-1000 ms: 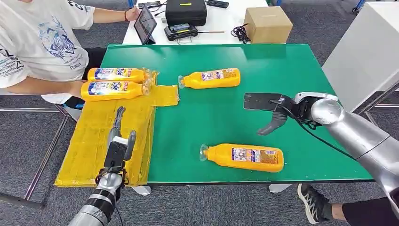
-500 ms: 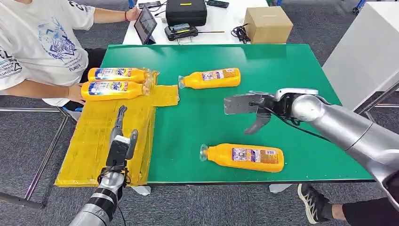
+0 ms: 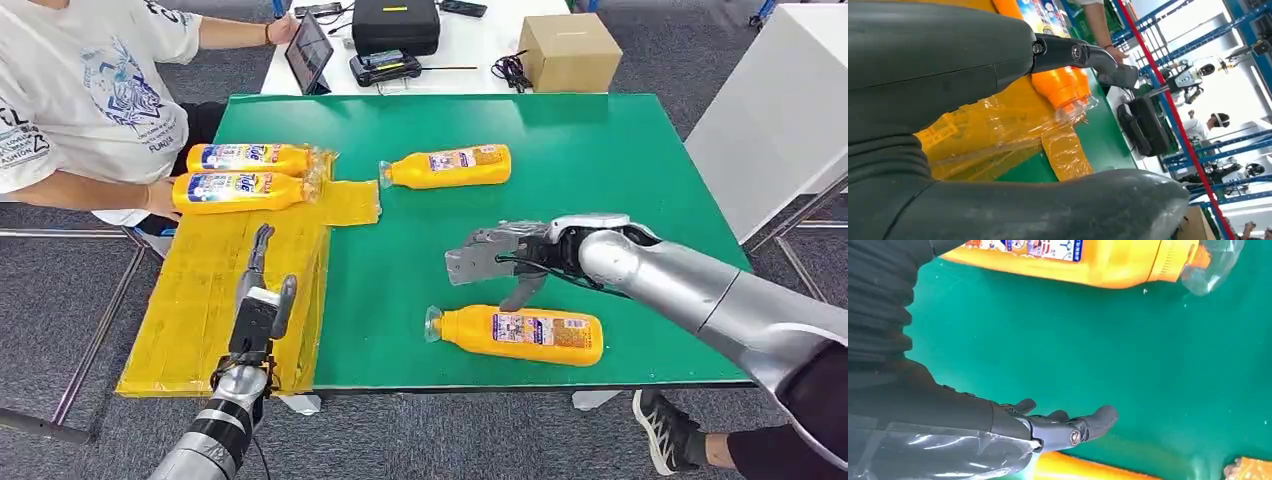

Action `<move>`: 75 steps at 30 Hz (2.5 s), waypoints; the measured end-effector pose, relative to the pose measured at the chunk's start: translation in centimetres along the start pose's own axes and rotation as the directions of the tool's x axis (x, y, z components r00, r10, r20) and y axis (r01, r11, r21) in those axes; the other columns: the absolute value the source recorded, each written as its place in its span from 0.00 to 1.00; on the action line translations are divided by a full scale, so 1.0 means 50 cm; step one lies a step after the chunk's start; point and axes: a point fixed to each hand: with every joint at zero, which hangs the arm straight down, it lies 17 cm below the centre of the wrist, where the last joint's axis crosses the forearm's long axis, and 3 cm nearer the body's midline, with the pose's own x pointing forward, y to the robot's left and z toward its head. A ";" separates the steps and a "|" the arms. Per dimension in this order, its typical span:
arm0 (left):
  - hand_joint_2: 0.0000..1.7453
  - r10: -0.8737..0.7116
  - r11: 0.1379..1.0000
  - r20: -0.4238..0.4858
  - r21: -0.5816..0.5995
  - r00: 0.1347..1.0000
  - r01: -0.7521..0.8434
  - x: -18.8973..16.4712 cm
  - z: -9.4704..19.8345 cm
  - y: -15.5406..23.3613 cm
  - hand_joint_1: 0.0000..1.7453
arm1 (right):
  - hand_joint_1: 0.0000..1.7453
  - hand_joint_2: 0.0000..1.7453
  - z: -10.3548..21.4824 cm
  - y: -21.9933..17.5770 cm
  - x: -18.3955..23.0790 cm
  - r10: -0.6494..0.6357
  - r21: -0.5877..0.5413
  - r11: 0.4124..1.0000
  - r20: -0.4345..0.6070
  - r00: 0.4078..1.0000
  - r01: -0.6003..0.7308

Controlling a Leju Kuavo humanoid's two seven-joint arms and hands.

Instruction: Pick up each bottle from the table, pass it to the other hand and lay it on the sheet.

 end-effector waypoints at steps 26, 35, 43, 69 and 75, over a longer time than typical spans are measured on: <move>0.00 -0.033 0.999 -0.020 0.025 0.999 0.033 -0.028 0.030 0.032 0.00 | 0.00 1.00 0.039 0.105 -0.112 0.122 -0.137 0.981 -0.105 0.987 -0.136; 0.00 -0.035 0.999 -0.017 0.021 0.999 0.036 -0.028 0.029 0.033 0.00 | 0.00 1.00 0.034 0.210 -0.123 0.086 -0.131 0.987 -0.089 0.992 -0.097; 0.00 -0.035 0.999 -0.020 0.025 0.999 0.036 -0.029 0.029 0.035 0.00 | 0.00 1.00 0.049 0.216 -0.126 0.061 -0.150 0.986 -0.085 0.995 -0.073; 0.00 -0.009 1.000 -0.015 0.003 1.000 0.009 -0.017 0.029 0.012 0.00 | 0.00 1.00 0.052 0.306 -0.171 0.003 -0.142 0.990 -0.148 0.989 -0.024; 0.00 -0.006 1.000 -0.019 0.011 1.000 0.006 -0.018 0.028 0.015 0.00 | 0.00 1.00 0.058 0.317 -0.189 -0.025 -0.161 0.987 -0.171 0.985 -0.002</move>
